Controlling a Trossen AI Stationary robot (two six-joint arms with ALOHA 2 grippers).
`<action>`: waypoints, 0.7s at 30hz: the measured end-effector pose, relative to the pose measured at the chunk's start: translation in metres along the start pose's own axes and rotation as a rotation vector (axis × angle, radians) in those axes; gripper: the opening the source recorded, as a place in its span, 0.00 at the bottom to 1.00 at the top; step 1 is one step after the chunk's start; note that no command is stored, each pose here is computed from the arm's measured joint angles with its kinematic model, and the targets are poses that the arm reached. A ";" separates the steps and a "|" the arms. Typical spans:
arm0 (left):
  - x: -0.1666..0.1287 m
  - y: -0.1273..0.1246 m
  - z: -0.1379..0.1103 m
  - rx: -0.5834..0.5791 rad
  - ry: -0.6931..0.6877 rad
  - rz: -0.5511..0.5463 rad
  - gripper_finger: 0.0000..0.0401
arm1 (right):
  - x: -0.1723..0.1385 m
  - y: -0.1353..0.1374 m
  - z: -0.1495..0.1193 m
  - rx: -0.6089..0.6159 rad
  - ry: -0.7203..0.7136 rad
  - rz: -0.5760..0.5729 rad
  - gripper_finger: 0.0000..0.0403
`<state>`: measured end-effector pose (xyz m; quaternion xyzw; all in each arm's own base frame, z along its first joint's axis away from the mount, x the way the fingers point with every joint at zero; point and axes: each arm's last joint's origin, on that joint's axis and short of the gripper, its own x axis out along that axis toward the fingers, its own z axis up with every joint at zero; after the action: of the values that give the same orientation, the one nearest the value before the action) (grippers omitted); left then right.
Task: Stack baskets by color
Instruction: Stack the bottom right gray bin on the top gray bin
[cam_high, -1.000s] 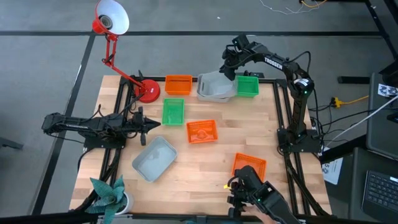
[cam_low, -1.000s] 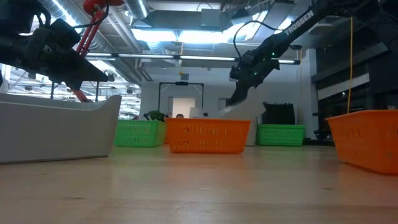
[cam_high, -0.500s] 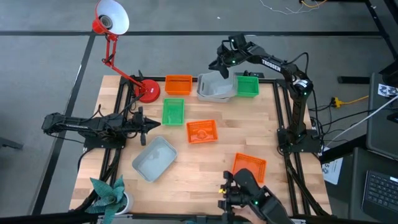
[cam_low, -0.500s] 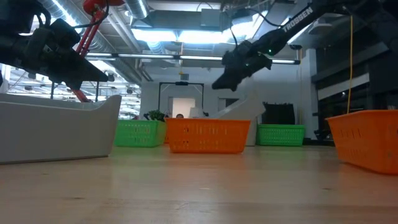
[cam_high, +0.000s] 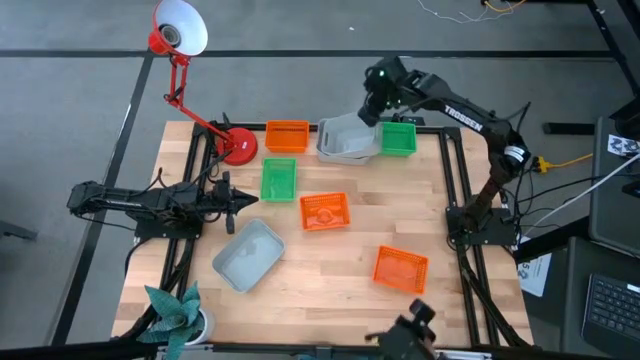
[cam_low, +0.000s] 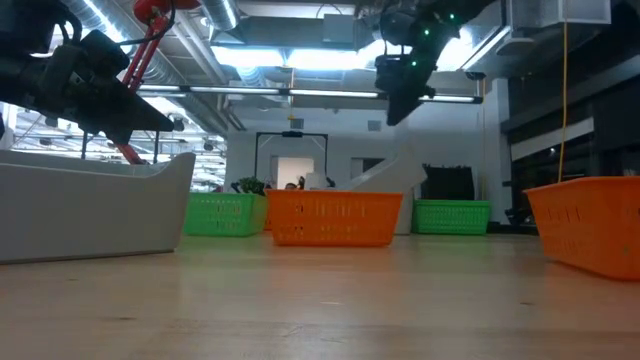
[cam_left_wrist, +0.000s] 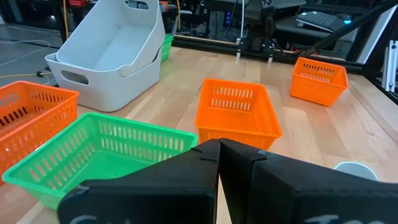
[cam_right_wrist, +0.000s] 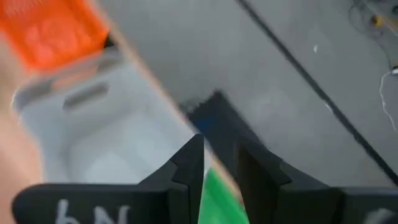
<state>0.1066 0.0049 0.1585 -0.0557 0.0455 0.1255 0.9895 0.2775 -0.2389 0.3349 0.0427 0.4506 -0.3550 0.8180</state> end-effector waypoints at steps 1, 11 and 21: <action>0.000 0.000 0.000 0.000 0.000 0.000 0.00 | -0.001 0.006 -0.003 -0.005 0.036 0.009 0.22; 0.000 0.000 0.000 0.000 0.001 -0.002 0.00 | 0.005 0.019 -0.013 0.162 0.164 0.012 0.22; 0.000 0.000 0.000 -0.002 0.001 -0.002 0.00 | 0.012 0.017 -0.015 0.257 0.193 -0.083 0.22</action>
<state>0.1066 0.0049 0.1584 -0.0567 0.0456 0.1248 0.9895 0.2816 -0.2265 0.3127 0.1621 0.4792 -0.4372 0.7436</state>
